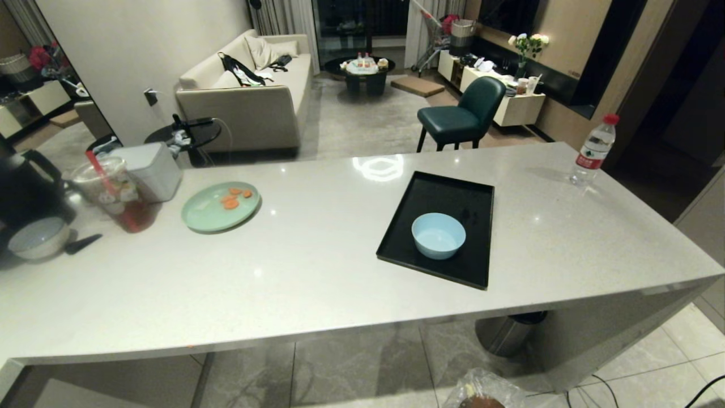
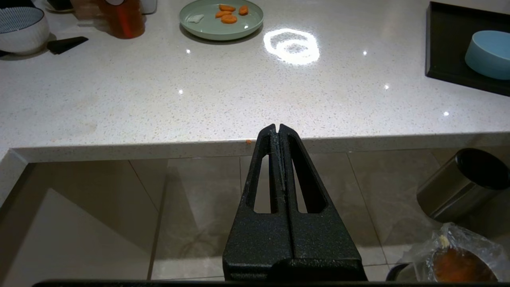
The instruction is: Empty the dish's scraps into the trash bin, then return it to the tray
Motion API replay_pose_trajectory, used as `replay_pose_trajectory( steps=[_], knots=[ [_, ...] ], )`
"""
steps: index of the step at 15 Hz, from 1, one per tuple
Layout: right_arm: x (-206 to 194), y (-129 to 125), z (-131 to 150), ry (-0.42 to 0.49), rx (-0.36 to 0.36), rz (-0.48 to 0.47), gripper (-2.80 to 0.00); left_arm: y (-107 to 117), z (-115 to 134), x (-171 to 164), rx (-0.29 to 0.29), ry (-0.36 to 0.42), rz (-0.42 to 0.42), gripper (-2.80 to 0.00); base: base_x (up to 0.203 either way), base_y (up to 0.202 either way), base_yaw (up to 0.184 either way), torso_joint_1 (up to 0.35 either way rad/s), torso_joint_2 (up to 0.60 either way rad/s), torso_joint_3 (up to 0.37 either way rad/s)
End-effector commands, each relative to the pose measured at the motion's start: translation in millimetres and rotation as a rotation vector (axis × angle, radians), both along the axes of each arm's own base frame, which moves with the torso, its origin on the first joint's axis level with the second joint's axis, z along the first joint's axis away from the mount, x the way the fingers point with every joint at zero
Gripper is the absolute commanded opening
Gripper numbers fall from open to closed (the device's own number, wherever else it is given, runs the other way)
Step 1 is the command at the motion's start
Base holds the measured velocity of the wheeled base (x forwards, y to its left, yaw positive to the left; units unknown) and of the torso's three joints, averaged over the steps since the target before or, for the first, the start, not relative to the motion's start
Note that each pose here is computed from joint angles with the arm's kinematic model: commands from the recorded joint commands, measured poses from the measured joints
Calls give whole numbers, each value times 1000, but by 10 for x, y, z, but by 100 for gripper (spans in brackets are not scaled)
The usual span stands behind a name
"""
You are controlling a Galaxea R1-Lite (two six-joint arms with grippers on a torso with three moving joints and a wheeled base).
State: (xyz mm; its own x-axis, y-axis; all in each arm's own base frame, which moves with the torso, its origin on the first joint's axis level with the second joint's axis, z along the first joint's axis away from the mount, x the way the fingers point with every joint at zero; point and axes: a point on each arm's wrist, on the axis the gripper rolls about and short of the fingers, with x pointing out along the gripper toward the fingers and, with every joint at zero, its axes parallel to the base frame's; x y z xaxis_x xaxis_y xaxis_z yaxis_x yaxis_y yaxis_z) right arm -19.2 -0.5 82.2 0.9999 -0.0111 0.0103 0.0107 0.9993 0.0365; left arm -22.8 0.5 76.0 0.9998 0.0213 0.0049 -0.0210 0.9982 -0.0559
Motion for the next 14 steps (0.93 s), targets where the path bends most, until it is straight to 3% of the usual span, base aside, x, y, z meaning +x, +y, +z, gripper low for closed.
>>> replay_pose_trajectory(
  steps=[1,14],
  knots=[
    [-37,0,-9,-47,8,-1,-280,0,1,1,-1,0,2,-280,0,0,0,0,0,0],
    [-37,0,-9,-47,8,-1,-280,0,1,1,-1,0,0,-280,0,0,0,0,0,0]
  ],
)
